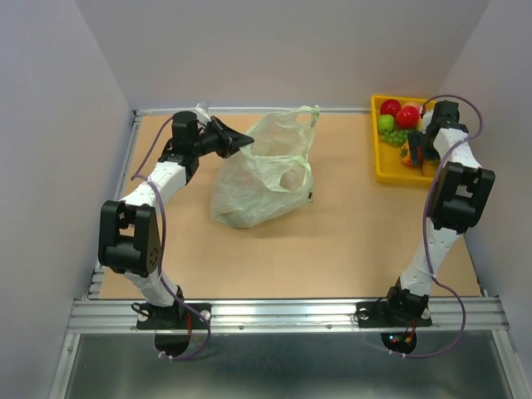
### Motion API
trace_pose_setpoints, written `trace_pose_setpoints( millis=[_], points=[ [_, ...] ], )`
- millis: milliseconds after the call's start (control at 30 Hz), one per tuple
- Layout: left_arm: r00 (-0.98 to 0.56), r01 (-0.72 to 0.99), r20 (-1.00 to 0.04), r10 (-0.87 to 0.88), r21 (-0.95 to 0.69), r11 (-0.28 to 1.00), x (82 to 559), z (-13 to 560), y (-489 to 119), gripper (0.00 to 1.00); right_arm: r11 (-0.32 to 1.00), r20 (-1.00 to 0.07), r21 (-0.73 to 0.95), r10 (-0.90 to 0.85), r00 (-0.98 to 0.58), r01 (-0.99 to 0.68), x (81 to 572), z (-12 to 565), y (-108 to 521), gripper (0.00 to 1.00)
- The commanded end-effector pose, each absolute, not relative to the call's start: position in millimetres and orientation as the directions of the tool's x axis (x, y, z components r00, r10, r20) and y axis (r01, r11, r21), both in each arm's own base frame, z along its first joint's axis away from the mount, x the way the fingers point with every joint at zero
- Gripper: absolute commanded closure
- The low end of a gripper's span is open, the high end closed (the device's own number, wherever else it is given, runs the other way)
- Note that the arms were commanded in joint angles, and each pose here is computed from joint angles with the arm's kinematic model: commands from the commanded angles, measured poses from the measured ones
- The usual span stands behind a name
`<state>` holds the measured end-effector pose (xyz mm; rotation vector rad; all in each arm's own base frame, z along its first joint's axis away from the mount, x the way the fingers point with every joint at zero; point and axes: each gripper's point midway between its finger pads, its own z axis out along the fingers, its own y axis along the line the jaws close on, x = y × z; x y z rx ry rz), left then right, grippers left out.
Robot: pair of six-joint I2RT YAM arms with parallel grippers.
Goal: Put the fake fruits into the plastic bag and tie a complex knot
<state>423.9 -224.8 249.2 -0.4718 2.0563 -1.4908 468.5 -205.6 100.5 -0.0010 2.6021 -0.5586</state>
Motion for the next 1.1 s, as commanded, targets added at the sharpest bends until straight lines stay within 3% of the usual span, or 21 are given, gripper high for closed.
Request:
trace_pose_setpoints(
  millis=[0, 267, 667, 867, 1067],
  points=[
    [-0.78, 0.14, -0.297, -0.551, -0.941, 0.309, 426.1, 278.8, -229.5, 1.0, 0.893, -0.461, -0.431, -0.098, -0.882, 0.126, 468.5, 98.6, -223.8, 0.07],
    [-0.779, 0.138, -0.296, -0.552, -0.941, 0.309, 426.2, 278.1, -229.4, 1.0, 0.913, -0.421, -0.392, -0.068, -0.904, 0.115, 460.5, 67.8, -220.1, 0.1],
    [-0.778, 0.138, -0.296, -0.554, -0.941, 0.309, 427.5, 279.1, -229.5, 1.0, 0.97, -0.442, -0.212, 0.011, -0.897, 0.117, 461.8, 47.0, -192.4, 0.2],
    [-0.78, 0.14, -0.297, -0.551, -0.941, 0.309, 427.1, 279.9, -229.7, 1.0, 0.965, -0.493, -0.218, 0.02, -0.87, 0.146, 470.2, 70.1, -196.6, 0.38],
    [-0.783, 0.14, -0.295, -0.548, -0.942, 0.306, 426.4, 280.1, -230.1, 1.0, 0.951, -0.583, -0.249, 0.004, -0.813, 0.184, 474.8, 126.0, -202.1, 0.46]
  ],
)
